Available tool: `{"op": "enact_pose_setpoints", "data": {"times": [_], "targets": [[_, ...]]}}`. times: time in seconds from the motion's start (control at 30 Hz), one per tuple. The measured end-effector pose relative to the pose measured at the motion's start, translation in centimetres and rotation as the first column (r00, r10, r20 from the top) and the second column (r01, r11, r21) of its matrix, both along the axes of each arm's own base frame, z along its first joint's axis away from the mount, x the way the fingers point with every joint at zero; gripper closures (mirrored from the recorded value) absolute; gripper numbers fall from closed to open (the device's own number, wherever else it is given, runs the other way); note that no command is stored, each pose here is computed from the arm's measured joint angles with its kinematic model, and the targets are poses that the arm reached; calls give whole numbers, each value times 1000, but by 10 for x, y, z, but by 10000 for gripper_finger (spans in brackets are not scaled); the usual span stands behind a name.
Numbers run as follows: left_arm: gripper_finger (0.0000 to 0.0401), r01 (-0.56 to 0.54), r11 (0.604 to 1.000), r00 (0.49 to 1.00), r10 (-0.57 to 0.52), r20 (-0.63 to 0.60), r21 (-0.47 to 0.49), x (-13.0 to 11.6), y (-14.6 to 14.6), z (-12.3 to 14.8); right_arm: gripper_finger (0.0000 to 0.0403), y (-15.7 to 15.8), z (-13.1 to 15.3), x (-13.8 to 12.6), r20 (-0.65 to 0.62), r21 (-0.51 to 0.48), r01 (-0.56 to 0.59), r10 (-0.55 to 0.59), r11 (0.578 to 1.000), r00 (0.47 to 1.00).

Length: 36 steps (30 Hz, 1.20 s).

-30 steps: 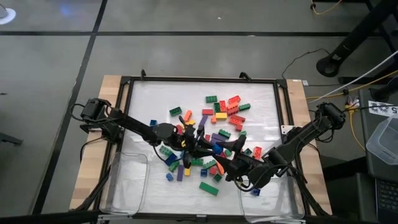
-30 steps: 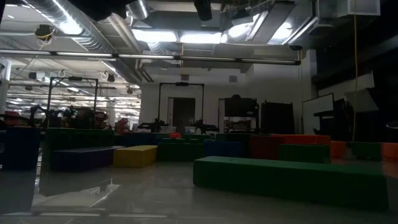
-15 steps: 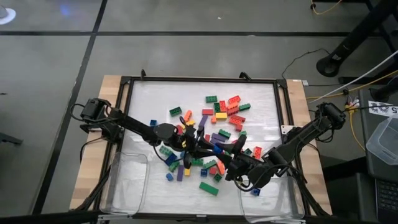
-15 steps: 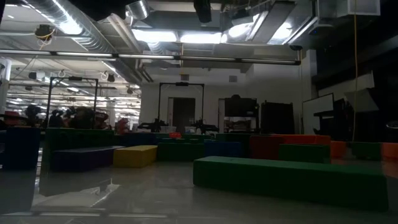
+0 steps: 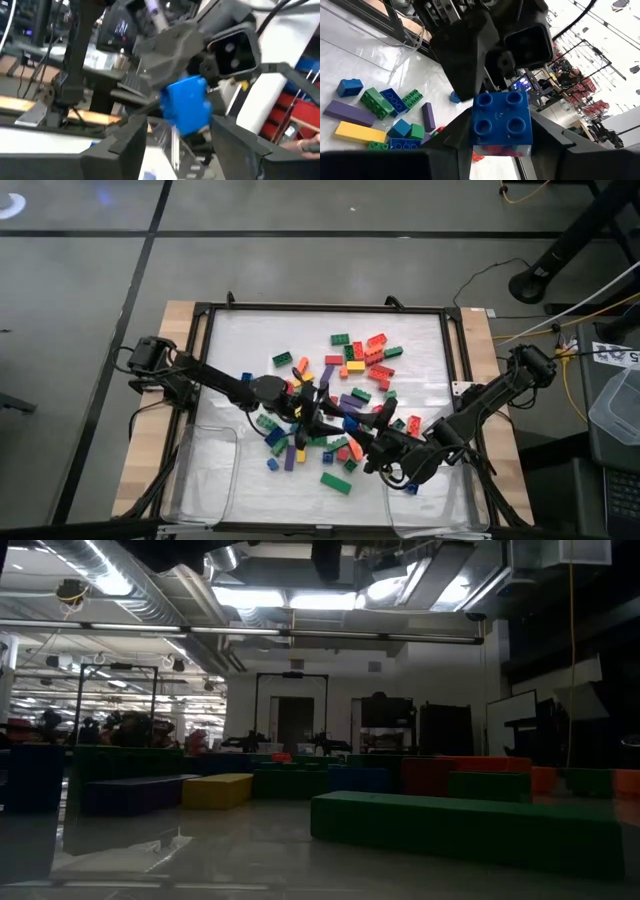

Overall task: Sort blocks by size
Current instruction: Put the small blue game piece into the right transparent bin

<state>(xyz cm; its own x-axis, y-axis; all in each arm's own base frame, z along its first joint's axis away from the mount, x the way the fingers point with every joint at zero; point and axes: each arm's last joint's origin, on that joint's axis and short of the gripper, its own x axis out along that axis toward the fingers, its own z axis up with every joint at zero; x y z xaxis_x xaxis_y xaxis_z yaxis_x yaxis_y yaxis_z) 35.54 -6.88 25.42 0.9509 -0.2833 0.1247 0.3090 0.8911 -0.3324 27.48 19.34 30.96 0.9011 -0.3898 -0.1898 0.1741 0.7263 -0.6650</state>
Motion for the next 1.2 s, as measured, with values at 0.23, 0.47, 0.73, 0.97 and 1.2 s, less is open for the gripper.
{"op": "enact_pose_setpoints", "data": {"times": [0.23,0.47,0.73,0.97,1.2], "targets": [[188,-33,997,985,44,-169,66,-14,25,11,244,18,2,-26,22,94,-40,38,995,999],[188,-53,985,937,105,-332,164,-38,46,20,250,32,-5,-67,-11,429,-74,87,900,996],[188,-43,976,868,141,-477,212,-60,57,21,242,49,-14,-99,-200,823,21,255,567,946],[188,-87,967,779,217,-589,241,-69,69,12,241,55,-30,-104,-403,876,267,305,402,863],[188,-114,961,686,260,-680,252,-77,84,2,240,59,-43,-103,-486,851,378,278,364,828]]}}
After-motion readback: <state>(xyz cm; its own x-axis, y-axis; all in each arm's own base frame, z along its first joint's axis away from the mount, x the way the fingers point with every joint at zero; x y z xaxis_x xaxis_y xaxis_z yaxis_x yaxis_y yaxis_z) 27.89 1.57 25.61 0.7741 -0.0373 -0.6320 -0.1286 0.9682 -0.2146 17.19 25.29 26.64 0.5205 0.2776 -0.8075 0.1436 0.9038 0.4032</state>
